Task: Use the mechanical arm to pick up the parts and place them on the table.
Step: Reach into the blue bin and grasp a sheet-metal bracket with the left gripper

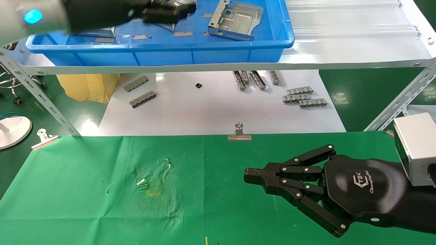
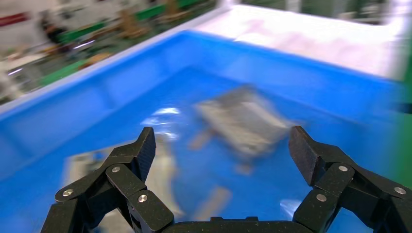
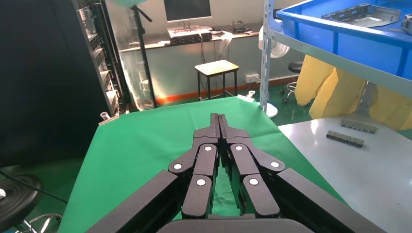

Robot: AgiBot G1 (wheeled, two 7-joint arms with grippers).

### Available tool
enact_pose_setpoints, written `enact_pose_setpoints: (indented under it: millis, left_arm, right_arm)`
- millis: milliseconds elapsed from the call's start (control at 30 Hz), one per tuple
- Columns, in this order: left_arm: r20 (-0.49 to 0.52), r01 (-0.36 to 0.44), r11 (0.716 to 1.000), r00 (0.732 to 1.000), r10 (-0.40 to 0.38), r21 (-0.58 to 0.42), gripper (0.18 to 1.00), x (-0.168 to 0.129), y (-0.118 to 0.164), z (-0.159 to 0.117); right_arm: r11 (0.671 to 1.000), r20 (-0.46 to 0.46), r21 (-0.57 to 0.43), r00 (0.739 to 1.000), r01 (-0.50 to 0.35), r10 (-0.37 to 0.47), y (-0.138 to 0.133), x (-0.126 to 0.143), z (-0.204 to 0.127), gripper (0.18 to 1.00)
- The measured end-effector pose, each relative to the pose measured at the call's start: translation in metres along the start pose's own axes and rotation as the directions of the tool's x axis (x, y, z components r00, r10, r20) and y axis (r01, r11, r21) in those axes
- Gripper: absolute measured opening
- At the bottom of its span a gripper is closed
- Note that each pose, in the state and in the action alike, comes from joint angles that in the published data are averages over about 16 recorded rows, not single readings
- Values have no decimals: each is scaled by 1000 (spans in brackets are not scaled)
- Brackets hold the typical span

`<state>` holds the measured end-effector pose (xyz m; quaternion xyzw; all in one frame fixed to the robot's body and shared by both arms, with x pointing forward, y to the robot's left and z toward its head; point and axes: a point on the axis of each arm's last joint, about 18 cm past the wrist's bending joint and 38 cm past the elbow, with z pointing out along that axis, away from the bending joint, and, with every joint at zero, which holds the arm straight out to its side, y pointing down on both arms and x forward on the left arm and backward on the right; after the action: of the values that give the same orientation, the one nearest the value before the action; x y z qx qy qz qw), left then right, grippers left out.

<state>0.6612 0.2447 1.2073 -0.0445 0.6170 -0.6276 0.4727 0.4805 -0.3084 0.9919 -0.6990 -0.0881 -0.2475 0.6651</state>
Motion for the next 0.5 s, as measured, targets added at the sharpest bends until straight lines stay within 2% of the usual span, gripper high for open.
enact_pose_setpoints:
  millis: [233,500]
  left_arm:
    - [166,22,996,986,-8,-85,1001,-22,-1,36]
    - [264,60,988,964,-20,-144,989,-34,8,43]
  right_arm:
    - [1000,0,0,1000,0,0,0,0,0,191]
    - [1000,0,0,1000,0,0,0,0,0,197]
